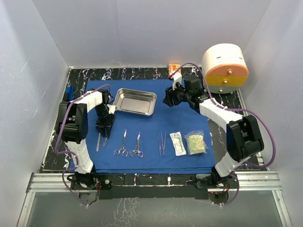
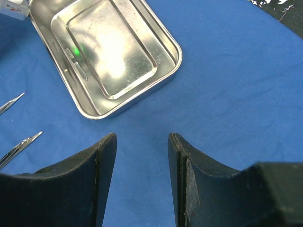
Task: Open and lay out the surgical kit
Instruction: Place the medical item in the surgical kit.
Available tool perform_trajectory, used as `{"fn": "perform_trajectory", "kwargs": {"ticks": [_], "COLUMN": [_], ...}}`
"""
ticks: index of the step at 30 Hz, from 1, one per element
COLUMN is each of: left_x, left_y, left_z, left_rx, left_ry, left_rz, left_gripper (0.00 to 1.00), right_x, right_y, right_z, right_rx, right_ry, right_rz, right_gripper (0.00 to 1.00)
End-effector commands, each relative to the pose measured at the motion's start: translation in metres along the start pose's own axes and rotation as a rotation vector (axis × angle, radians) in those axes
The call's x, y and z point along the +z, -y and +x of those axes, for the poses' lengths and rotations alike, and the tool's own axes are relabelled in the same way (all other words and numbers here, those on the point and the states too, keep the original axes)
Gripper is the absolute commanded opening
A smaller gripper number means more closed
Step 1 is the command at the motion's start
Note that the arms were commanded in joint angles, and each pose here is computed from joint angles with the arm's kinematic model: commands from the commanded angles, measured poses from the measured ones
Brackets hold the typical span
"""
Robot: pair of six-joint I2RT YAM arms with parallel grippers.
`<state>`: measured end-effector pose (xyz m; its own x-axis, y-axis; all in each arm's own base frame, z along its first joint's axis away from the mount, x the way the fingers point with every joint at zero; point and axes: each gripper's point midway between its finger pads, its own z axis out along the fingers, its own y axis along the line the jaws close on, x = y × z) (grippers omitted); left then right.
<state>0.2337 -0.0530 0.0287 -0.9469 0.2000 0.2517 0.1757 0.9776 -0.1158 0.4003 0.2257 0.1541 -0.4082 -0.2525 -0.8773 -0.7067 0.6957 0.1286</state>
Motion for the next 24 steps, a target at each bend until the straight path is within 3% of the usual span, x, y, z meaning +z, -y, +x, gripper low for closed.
{"fn": "perform_trajectory", "kwargs": {"ticks": [1, 9, 24], "left_x": [-0.027, -0.052, -0.035], "left_y": [0.006, 0.008, 0.002], "left_z": [-0.008, -0.04, -0.059], "left_rx": [0.013, 0.057, 0.078], "left_ry": [0.101, 0.288, 0.289], "left_rz": [0.012, 0.013, -0.005], "left_gripper": [0.33, 0.36, 0.3], "right_x": [-0.003, -0.004, -0.004], "right_y": [0.004, 0.002, 0.001], "right_z": [-0.036, -0.036, -0.031], "right_rx": [-0.05, -0.048, -0.047], "right_ry": [0.095, 0.094, 0.081], "right_rz": [0.006, -0.003, -0.005], "right_gripper": [0.45, 0.45, 0.45]}}
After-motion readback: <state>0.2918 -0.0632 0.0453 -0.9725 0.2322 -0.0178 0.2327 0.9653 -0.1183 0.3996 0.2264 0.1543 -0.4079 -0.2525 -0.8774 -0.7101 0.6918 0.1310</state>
